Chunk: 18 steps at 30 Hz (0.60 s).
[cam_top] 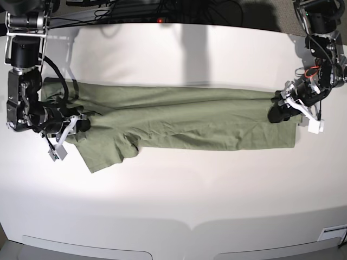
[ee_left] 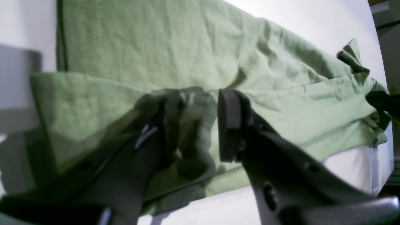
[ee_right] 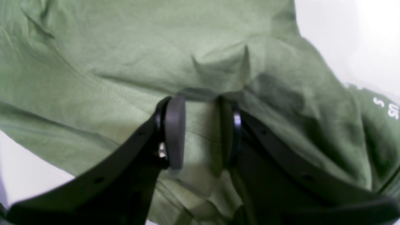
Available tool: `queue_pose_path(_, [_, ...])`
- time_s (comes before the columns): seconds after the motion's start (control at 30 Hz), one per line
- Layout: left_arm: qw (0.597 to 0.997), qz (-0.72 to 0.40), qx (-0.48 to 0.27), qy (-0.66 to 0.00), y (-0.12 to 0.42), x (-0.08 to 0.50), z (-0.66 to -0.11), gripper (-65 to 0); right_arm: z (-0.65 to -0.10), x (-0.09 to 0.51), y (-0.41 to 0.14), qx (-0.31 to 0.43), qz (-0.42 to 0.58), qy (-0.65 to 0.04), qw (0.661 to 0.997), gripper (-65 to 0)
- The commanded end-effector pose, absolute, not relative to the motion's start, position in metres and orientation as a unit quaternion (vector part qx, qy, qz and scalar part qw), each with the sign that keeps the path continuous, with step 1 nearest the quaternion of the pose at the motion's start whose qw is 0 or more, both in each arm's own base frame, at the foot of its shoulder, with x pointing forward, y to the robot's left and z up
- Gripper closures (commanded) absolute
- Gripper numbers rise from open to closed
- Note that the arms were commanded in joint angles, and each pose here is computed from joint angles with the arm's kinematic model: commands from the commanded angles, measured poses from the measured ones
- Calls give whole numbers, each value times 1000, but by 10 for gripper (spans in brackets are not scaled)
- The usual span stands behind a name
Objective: Fold the T-shirt properly
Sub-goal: 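Move the right gripper to the protruding sleeve and grasp it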
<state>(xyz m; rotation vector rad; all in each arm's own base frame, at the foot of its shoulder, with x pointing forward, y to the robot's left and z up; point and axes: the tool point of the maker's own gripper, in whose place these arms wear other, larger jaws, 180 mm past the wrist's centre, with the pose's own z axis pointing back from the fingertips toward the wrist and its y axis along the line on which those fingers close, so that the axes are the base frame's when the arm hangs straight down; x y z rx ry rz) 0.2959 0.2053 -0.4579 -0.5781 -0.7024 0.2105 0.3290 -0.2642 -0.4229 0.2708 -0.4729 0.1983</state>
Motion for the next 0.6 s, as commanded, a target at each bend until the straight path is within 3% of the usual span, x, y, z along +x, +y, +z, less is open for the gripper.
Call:
queue_pose_path(0.0, [937, 103, -230, -241, 218, 259, -492, -222, -409, 340, -275, 121, 96, -251, 956, -197])
queue_pose_path(0.2, [905, 127, -279, -295, 210, 283, -464, -222, -385, 355, -274, 156, 79, -288, 942, -197])
queue_pose_path(0.4, [897, 111, -278, -326, 210, 299, -443, -222, -332, 396, -270, 194, 70, -359, 910, -201])
queue_pose_path(0.57, [894, 110, -278, -334, 210, 303, -439, -222, -285, 435, -269, 197, 62, -456, 866, -413])
